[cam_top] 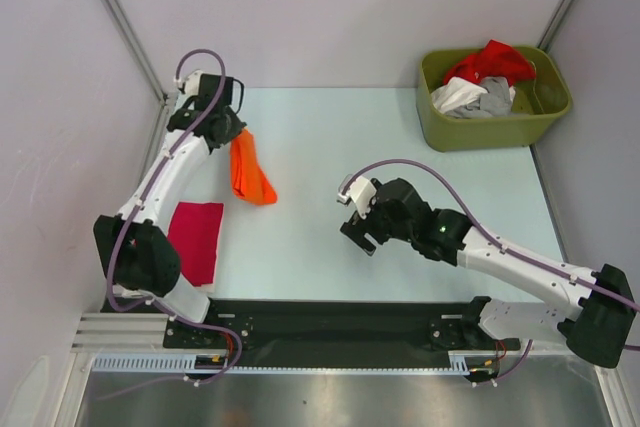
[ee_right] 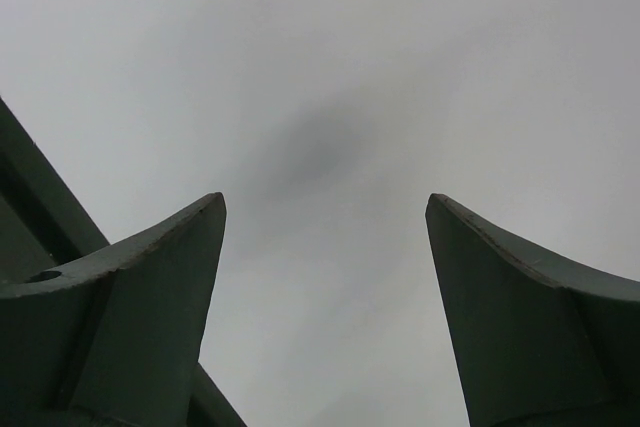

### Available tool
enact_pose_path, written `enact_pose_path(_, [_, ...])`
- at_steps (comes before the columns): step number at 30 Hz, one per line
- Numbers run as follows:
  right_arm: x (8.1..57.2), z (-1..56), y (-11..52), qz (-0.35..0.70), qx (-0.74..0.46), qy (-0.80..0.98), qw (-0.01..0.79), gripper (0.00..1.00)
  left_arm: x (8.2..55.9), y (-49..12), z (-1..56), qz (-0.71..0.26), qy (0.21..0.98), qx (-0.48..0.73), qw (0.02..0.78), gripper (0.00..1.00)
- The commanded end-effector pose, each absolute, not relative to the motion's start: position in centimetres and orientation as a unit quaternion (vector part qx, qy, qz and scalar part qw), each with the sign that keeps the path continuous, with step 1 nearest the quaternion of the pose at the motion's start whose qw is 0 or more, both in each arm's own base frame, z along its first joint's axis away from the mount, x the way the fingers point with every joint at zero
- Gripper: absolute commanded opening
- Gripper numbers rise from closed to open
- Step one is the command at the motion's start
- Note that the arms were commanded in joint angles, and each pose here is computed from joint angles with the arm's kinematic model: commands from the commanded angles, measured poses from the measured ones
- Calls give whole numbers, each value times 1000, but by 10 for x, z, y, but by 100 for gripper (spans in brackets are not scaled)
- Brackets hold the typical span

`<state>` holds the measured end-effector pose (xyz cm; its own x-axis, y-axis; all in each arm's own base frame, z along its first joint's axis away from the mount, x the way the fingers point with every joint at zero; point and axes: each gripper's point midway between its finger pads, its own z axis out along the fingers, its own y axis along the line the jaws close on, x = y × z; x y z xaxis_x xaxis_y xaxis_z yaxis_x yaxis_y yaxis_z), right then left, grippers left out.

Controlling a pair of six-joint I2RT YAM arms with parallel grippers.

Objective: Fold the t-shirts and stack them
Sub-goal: Neatly place the folded tshirt to the corner

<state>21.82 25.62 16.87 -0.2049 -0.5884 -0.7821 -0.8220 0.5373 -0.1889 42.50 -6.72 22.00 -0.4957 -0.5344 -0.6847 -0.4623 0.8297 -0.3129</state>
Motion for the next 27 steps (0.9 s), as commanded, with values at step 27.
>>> enact_pose_path(27, [198,178,290,169,-490,738,432,85,364,67,283,40,820,-416,392,0])
